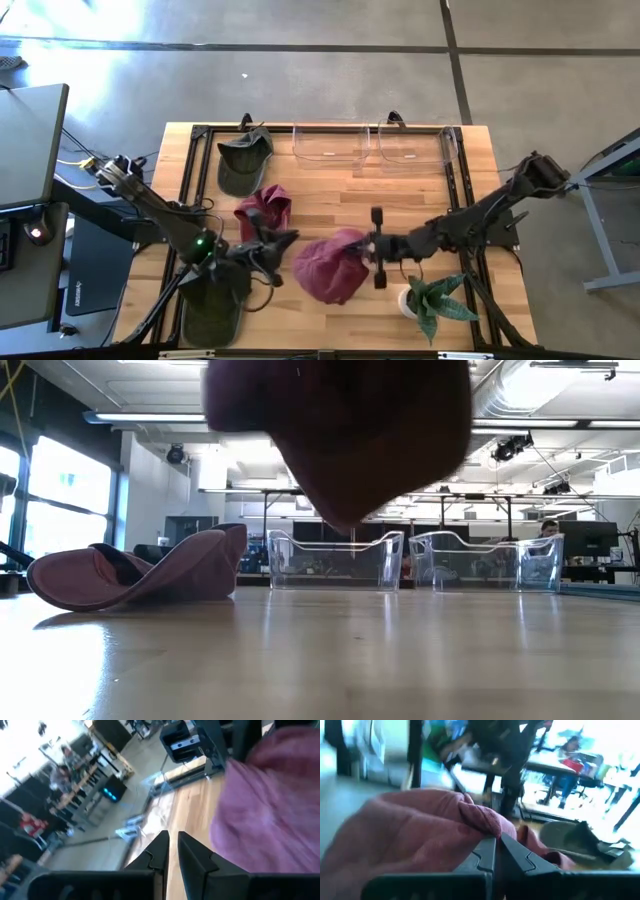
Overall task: Pick & Place hat
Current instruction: Put the right red cap into the left transparent bin
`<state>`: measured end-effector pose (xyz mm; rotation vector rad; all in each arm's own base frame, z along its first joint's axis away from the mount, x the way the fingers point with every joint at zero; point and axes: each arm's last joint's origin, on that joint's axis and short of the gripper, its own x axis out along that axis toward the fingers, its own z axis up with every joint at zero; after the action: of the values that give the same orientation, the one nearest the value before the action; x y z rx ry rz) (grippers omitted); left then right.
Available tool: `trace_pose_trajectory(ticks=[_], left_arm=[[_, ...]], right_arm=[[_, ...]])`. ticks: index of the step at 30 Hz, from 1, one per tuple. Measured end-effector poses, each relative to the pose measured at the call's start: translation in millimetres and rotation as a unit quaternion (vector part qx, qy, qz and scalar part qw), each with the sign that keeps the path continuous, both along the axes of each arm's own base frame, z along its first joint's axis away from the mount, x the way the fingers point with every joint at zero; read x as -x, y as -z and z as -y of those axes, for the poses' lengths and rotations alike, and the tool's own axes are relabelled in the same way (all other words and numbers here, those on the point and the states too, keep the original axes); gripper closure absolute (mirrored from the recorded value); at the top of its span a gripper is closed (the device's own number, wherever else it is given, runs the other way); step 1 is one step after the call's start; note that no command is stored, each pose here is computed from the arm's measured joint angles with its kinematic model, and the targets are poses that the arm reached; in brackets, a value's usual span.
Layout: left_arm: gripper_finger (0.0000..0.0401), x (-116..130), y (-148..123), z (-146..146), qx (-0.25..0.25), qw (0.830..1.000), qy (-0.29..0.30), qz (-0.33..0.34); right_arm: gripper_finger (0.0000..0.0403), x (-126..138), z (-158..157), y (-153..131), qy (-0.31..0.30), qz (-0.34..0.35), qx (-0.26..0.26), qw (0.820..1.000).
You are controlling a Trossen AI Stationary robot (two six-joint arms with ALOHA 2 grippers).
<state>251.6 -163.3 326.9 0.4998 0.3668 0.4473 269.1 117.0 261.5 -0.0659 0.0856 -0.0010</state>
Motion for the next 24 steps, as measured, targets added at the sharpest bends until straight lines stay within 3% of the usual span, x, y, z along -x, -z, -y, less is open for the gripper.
trace_pose_trajectory(ticks=[3, 7, 13, 18, 21, 24], left_arm=[[0.0366, 8, 2, -4, 0.030, 0.999, -0.014, 0.000], [0.0366, 11, 8, -7, 0.045, 0.999, -0.029, -0.009], [0.0366, 14, 11, -9, 0.051, 0.998, -0.040, -0.013], [0.0366, 14, 12, -9, 0.064, 0.997, -0.031, -0.019], [0.0366, 13, 13, -7, 0.078, 0.996, 0.003, -0.047], [0.0366, 8, 23, -3, 0.073, 0.995, 0.027, -0.059]], right_arm=[[0.0399, -2, 15, 10, 0.003, 0.009, -0.125, 0.992], [0.0397, 1, 23, 19, -0.064, 0.040, -0.265, 0.961], [0.0399, 5, 27, 44, -0.050, 0.023, -0.356, 0.933], [0.0395, -10, 10, 34, -0.117, 0.018, -0.364, 0.924], [0.0395, -16, -2, 24, -0.193, 0.001, -0.334, 0.923], [0.0398, -15, -11, 21, -0.230, -0.026, -0.288, 0.929]])
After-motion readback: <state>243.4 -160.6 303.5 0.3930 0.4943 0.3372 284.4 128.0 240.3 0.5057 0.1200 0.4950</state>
